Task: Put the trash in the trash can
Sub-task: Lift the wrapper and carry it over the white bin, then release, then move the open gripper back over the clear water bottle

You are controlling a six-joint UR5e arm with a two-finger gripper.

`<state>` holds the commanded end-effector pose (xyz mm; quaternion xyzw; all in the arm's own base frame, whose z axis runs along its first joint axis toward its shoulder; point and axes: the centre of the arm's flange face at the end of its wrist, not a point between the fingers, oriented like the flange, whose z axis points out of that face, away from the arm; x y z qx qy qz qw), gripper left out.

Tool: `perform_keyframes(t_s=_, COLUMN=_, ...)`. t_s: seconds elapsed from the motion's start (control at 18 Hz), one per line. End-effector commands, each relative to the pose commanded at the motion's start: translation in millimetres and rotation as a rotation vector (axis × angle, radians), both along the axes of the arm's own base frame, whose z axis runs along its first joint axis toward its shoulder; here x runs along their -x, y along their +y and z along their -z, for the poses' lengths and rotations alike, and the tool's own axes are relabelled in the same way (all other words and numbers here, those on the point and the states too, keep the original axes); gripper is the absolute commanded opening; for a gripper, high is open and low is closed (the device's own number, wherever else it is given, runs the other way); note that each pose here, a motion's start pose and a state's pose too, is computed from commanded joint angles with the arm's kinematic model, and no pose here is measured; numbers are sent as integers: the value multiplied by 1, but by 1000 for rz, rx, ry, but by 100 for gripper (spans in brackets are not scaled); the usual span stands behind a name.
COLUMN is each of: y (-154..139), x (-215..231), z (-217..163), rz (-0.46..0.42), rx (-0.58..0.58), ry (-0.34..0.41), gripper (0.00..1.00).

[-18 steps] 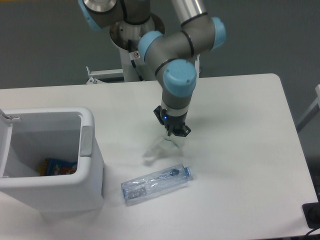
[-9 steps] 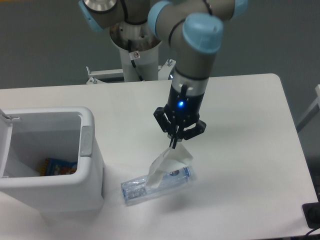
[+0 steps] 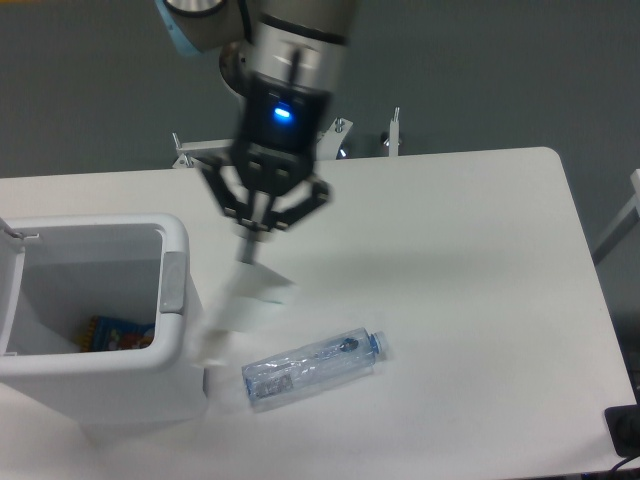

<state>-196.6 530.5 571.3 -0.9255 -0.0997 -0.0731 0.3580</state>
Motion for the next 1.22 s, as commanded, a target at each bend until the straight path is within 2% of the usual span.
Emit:
perform_keyframes(t_s=0.17, y=8, x=-41, z=16, rz=74, rx=12, ry=-9, gripper=0)
perform_keyframes(t_s=0.22, y=11, x=-52, z=23, rz=92, rx=17, ry=-12, gripper=29)
perform_keyframes(t_s=0.28, y=12, x=-54, z=24, rz=95, rx=8, ry=-8, gripper=48)
perform_keyframes(t_s=0.33, y=13, x=-53, z=20, rz=94, rx=-10, ry=5, gripper=90)
perform_keyframes(t_s=0.39, y=13, x=-53, z=18, rz=91, rx=-20, ry=10, gripper=100)
perform_keyframes(t_s=0.56, y=11, x=-53, z=7, rz=57, rx=-36, ry=-9, gripper=100)
perform_keyframes(t_s=0.67, y=10, x=-46, z=3, rz=50, rx=-42, ry=5, gripper=100)
perform_keyframes(t_s=0.89, y=-12, x=34, z=-10, rz=-60, rx=-66, ry=46, gripper=100)
perform_keyframes(t_s=1.06, y=-24, x=107, z=19, rz=-35, rx=-28, ry=134, gripper=100)
perform_keyframes(t_s=1.11, y=-27, x=133, z=39, rz=-4, rx=3, ry=163, gripper=100)
perform_keyframes(t_s=1.22, y=-28, x=159, z=71, rz=42, rx=45, ry=193, gripper=100)
